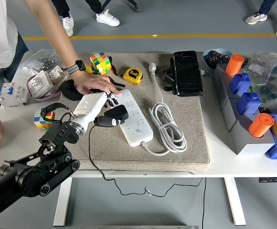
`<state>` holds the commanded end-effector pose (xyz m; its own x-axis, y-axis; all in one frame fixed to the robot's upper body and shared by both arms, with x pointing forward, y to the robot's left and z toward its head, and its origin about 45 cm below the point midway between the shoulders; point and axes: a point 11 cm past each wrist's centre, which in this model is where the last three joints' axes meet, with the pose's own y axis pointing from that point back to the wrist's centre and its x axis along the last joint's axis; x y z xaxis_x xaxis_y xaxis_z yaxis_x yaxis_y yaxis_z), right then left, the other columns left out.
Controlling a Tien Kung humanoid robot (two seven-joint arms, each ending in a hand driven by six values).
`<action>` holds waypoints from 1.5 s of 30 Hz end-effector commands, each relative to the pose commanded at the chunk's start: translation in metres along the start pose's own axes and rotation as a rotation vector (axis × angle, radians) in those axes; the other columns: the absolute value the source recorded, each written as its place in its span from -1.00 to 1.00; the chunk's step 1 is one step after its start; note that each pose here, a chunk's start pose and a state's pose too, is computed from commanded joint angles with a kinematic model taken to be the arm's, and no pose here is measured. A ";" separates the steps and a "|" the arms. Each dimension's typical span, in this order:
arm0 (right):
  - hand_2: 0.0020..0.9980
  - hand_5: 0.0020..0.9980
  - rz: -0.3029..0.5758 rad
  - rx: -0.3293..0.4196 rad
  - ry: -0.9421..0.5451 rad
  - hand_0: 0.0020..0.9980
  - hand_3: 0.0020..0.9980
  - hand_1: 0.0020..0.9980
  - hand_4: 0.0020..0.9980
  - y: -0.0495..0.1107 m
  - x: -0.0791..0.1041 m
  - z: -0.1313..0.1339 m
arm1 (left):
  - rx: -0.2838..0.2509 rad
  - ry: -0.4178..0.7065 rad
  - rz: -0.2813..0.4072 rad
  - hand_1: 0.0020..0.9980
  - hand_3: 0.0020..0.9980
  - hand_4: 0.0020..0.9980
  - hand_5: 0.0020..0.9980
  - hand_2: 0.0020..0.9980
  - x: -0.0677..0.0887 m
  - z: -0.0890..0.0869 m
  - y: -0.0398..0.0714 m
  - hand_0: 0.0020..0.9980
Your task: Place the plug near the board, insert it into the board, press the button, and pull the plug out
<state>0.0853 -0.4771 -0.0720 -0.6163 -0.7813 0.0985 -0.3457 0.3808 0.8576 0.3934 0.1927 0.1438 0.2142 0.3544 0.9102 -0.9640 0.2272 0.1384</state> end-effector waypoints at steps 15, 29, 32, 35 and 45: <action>0.08 -0.11 0.002 -0.001 0.005 0.17 -0.04 0.27 0.48 0.000 0.001 0.000 | -0.005 -0.005 -0.011 -0.22 0.04 0.66 -0.77 -0.09 -0.005 0.000 0.001 -0.51; 0.08 -0.12 0.000 -0.004 0.006 0.17 -0.04 0.27 0.48 0.000 0.001 0.002 | -0.044 0.060 0.049 -0.45 -0.11 0.55 -0.73 -0.35 0.005 0.001 0.001 -0.58; 0.08 -0.12 0.000 -0.004 0.003 0.17 -0.04 0.27 0.48 0.000 0.000 0.002 | -0.048 0.066 0.059 -0.45 -0.11 0.55 -0.73 -0.35 0.009 0.000 0.001 -0.58; 0.07 -0.12 0.000 -0.002 0.001 0.17 -0.04 0.27 0.48 0.000 0.000 0.001 | -0.039 0.066 0.069 -0.46 -0.12 0.54 -0.72 -0.34 0.013 -0.003 0.001 -0.58; 0.07 -0.12 0.001 -0.004 0.002 0.17 -0.04 0.27 0.48 0.000 0.001 0.002 | 0.049 0.030 0.080 -0.46 -0.11 0.54 -0.71 -0.35 0.018 -0.042 0.008 -0.58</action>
<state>0.0829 -0.4766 -0.0727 -0.6155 -0.7817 0.1007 -0.3422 0.3801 0.8593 0.3958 0.2391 0.1455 0.1400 0.3973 0.9070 -0.9846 0.1527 0.0851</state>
